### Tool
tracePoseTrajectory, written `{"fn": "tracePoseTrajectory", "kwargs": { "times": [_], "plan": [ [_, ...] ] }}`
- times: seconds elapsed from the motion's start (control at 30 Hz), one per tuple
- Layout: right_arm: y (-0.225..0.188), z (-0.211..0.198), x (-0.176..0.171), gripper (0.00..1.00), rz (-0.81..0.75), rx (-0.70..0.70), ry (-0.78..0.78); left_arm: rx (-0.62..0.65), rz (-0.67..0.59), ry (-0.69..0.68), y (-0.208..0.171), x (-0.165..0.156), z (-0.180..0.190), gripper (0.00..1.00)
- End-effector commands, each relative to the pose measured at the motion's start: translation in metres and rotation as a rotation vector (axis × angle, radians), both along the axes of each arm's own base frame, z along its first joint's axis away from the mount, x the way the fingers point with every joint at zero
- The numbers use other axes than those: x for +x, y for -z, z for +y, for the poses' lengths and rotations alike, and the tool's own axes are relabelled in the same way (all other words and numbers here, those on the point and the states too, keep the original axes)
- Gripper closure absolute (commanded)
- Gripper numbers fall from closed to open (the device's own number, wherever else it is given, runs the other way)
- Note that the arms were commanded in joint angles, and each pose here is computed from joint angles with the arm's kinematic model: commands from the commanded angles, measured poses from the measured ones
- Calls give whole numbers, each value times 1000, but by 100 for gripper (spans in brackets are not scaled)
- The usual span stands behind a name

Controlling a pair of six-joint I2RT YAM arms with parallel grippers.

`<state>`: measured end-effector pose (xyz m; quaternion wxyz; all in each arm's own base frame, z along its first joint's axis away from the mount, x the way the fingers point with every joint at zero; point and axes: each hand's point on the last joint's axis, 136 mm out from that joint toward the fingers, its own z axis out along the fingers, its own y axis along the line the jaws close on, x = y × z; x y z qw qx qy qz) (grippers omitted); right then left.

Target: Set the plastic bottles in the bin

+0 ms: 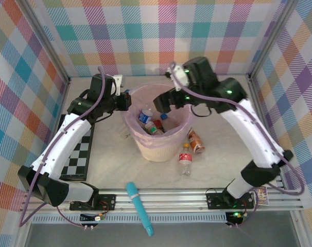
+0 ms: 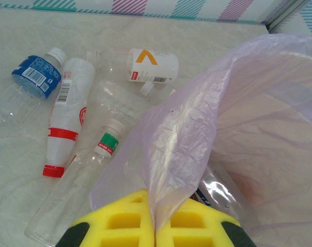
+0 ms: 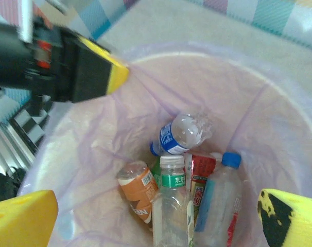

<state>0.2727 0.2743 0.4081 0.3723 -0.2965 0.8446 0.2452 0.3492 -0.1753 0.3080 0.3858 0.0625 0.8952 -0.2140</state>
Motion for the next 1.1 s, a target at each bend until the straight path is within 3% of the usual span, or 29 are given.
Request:
{"fn": "tracePoseTrajectory", "kwargs": {
  "times": [0.0, 0.23, 0.43, 0.9, 1.07],
  "plan": [
    [-30, -36, -8, 1, -47, 72, 60, -58, -20, 33, -8, 3, -13, 100],
    [-19, -125, -1, 1, 16, 91, 354, -64, -14, 37, -6, 5, -15, 100],
    [50, -164, 2, 4, 193, 50, 496, -67, -11, 39, -4, 6, -16, 100],
    [243, -165, -14, 16, 605, -5, 579, -85, -29, 35, -12, 3, -15, 100],
    [292, -160, -12, 23, 700, -20, 582, -84, -19, 35, -8, 4, -16, 100]
  ]
}}
